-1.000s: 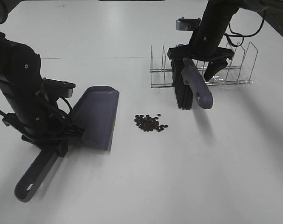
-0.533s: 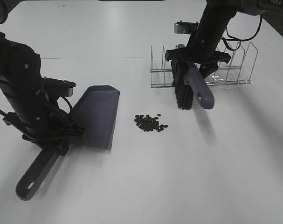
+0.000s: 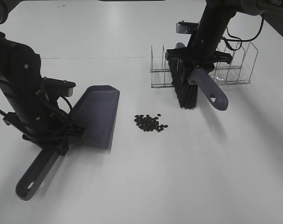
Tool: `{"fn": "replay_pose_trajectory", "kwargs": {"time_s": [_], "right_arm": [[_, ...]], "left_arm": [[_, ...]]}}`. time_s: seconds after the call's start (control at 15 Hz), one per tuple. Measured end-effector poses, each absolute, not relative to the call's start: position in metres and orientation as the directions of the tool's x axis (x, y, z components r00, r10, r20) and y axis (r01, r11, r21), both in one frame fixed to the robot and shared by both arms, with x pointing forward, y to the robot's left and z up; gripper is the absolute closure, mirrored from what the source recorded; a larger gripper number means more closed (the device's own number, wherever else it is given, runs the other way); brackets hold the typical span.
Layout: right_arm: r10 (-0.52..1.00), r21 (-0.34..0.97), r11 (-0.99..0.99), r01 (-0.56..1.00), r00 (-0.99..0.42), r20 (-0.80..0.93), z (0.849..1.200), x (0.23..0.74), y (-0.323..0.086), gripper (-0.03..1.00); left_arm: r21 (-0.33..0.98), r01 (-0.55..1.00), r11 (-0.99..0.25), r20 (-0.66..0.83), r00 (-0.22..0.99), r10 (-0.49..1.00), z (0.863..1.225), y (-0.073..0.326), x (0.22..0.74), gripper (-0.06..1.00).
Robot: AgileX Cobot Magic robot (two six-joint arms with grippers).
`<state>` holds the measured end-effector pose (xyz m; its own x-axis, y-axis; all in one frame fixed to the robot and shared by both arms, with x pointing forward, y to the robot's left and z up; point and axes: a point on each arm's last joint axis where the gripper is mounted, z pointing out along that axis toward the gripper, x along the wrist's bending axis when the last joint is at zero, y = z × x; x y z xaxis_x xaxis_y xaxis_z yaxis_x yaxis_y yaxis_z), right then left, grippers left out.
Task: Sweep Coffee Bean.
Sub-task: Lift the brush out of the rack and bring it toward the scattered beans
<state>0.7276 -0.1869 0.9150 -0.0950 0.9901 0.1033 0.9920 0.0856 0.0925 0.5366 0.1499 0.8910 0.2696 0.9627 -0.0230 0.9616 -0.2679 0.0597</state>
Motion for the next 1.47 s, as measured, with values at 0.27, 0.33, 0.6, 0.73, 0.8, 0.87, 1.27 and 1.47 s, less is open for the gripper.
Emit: {"fn": "replay_pose_trajectory", "kwargs": {"time_s": [0.27, 0.33, 0.6, 0.73, 0.8, 0.87, 1.27, 1.47], "right_arm": [[0.985, 0.067, 0.102, 0.993, -0.110, 0.134, 0.951, 0.694, -0.191, 0.67], [0.985, 0.082, 0.105, 0.991, -0.115, 0.128, 0.968, 0.684, -0.193, 0.67], [0.989, 0.108, 0.126, 0.986, -0.134, 0.064, 1.012, 0.638, -0.207, 0.67], [0.987, 0.085, 0.160, 0.983, -0.157, -0.041, 1.015, 0.615, -0.208, 0.67], [0.978, 0.076, 0.185, 0.980, -0.175, -0.116, 1.015, 0.607, -0.206, 0.67], [0.960, 0.058, 0.213, 0.975, -0.198, -0.196, 1.009, 0.601, -0.203, 0.67], [0.902, 0.008, 0.180, 0.984, -0.162, -0.400, 0.967, 0.606, -0.194, 0.67], [0.896, -0.024, 0.183, 0.983, -0.177, -0.408, 0.940, 0.606, -0.176, 0.67]], "left_arm": [[0.059, 0.966, -0.253, -0.024, 0.255, 0.967, 0.891, 0.150, 0.537, 0.60], [0.059, 0.970, -0.238, -0.024, 0.239, 0.971, 0.891, 0.150, 0.537, 0.60], [0.042, 0.979, -0.200, 0.062, 0.197, 0.978, 0.891, 0.149, 0.532, 0.60], [0.030, 0.971, -0.238, 0.079, 0.235, 0.969, 0.891, 0.140, 0.526, 0.60], [0.028, 0.968, -0.248, 0.080, 0.245, 0.966, 0.891, 0.136, 0.523, 0.60], [0.028, 0.966, -0.256, 0.080, 0.253, 0.964, 0.891, 0.134, 0.522, 0.60], [0.006, 0.953, -0.302, 0.095, 0.300, 0.949, 0.877, 0.134, 0.524, 0.60], [0.004, 0.949, -0.316, 0.094, 0.315, 0.945, 0.873, 0.133, 0.524, 0.60]]}}
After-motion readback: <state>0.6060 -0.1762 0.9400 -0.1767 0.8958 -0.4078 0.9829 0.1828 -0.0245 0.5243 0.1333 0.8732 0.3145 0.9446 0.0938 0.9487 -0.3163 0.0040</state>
